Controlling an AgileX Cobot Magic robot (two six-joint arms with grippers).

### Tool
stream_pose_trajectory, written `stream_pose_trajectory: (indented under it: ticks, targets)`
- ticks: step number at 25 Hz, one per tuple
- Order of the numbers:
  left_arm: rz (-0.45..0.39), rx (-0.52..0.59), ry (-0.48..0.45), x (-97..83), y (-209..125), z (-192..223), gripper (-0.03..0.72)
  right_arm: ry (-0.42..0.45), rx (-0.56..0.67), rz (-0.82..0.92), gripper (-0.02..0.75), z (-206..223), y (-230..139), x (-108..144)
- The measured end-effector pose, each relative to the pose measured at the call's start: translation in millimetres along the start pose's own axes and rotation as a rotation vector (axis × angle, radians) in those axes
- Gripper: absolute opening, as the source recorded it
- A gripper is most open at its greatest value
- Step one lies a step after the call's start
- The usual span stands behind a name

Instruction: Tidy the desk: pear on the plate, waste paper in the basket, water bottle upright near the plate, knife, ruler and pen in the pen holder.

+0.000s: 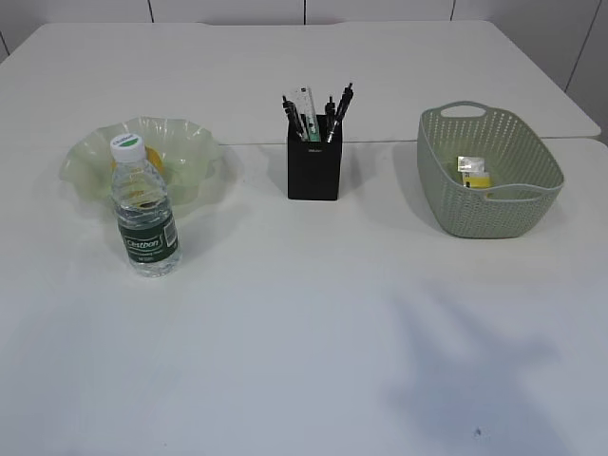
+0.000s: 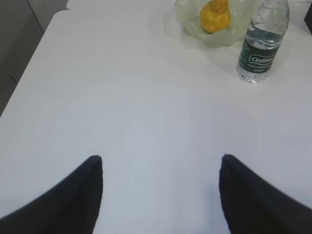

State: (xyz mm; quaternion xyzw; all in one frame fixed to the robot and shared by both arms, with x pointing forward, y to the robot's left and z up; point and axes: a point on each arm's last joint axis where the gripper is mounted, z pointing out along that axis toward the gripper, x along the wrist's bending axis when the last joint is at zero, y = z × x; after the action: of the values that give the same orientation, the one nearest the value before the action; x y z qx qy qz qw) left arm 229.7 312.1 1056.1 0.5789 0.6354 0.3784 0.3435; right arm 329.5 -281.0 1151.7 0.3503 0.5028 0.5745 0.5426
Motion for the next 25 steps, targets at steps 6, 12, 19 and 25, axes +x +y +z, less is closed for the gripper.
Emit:
stream_pose_trajectory:
  ticks: [6, 12, 19, 25]
  targets:
    - [0.0, 0.0, 0.0, 0.0, 0, 0, 0.527, -0.038, 0.058, 0.007, 0.311, 5, -7, -3]
    - [0.0, 0.0, 0.0, 0.0, 0, 0, 0.527, -0.037, 0.092, 0.042, 0.311, 12, -12, -3]
    - [0.0, 0.0, 0.0, 0.0, 0, 0, 0.527, -0.082, 0.157, 0.122, 0.311, 17, -20, -6]
    - [0.0, 0.0, 0.0, 0.0, 0, 0, 0.527, -0.121, 0.348, 0.017, 0.311, 13, -37, -10]
